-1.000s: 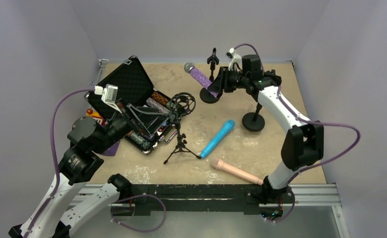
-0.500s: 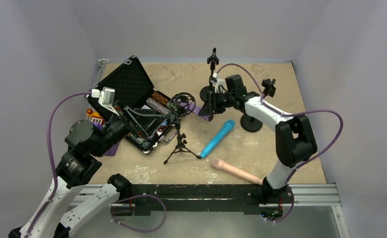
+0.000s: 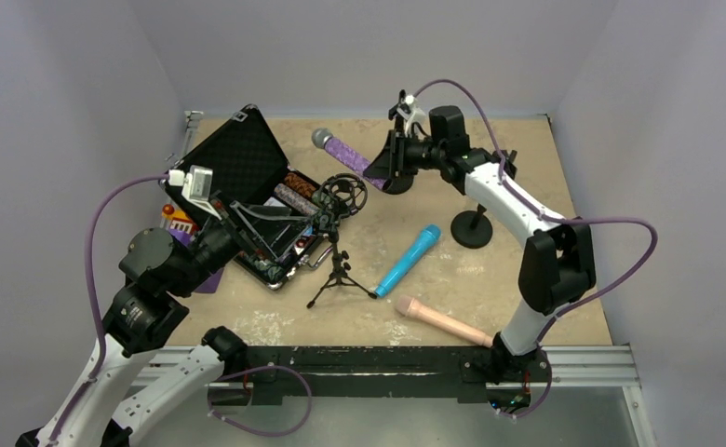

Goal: Attach the microphones to the stand

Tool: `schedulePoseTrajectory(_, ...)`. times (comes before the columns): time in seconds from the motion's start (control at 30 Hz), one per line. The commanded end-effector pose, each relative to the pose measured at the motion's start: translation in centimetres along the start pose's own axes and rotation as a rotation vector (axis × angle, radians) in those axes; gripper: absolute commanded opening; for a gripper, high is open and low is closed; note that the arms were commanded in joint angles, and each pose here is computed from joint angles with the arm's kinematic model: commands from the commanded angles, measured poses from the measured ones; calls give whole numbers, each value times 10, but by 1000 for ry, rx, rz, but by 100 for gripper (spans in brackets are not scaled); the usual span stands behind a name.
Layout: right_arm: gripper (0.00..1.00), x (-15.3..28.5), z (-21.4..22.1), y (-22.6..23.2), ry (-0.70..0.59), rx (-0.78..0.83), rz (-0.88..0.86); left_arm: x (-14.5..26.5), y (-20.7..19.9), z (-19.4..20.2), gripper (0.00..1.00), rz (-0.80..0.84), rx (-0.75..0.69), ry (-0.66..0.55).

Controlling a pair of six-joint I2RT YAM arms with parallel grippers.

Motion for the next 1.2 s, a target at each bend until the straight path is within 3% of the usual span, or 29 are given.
schedulePoseTrajectory(0.0, 0, 30, -40, 66, -111, 113, -151, 1, -1, -8, 99, -7, -18, -30)
schedulePoseTrajectory(0.43, 0, 98, -66, 141, -191, 167, -341, -34, 34, -24, 100, -218, -6, -130)
schedulePoseTrajectory(0.83, 0, 135, -33, 192, -26, 229, -590, -126, 28, -69, 99, -125, 112, -237)
schedulePoseTrajectory(1.17, 0, 139, -5, 199, 52, 251, -649, -141, 34, -81, 88, -110, 214, -379)
Point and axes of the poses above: each gripper's point midway between its finger pads, its own x axis back along the fingers, its own y axis along the line the jaws close on, z = x × y, the point moved 4 cm from there along x, back along the fingers, and after that the axes turned 13 degrees about -x, right-handed, at the moved point
